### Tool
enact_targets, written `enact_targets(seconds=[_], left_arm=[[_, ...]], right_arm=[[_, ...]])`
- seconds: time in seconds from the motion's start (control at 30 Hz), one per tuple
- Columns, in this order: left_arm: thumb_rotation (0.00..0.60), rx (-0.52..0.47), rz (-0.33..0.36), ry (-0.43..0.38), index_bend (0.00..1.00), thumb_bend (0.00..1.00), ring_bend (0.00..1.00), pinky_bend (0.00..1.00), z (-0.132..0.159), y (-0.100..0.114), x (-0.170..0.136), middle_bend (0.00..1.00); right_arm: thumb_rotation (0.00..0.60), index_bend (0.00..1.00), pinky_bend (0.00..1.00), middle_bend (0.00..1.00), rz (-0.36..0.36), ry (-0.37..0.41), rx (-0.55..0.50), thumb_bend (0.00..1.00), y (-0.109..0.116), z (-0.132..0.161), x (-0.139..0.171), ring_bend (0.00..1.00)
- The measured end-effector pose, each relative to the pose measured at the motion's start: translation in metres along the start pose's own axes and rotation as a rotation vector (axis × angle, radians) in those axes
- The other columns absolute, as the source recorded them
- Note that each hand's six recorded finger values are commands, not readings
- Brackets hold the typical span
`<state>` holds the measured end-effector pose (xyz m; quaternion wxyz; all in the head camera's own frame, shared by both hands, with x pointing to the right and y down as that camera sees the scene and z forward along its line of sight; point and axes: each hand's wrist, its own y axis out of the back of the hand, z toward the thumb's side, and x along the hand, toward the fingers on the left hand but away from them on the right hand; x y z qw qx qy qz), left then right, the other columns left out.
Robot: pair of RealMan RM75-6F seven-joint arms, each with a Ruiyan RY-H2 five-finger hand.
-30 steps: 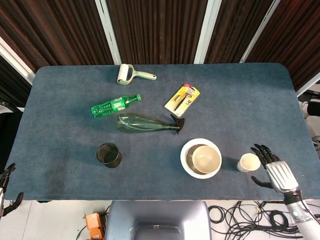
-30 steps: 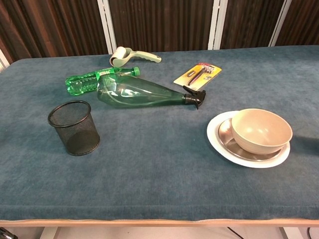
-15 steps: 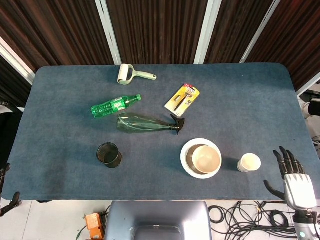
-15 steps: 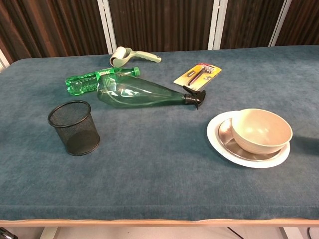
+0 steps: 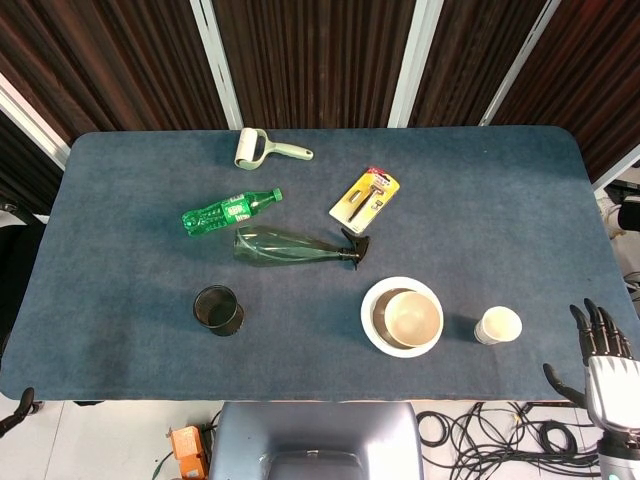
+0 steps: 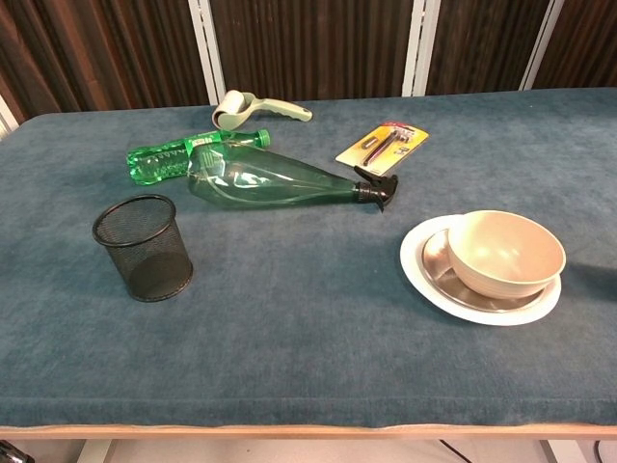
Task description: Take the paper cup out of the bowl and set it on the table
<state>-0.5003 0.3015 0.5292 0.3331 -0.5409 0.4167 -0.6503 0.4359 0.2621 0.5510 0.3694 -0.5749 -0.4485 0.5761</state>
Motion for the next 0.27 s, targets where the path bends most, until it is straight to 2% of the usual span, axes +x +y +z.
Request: enact_targets(seconds=[0.27], left_arm=[[0.6,-0.002,-0.013,-0.005,0.01,0.33,0.11,0.28,0.0005,-0.0013,0.0019,0.1]], right_arm=[[0.6,0.0,0.19,0.0,0.017,0.005,-0.002,0.16,-0.0039,0.0022,-0.0018,0.0]])
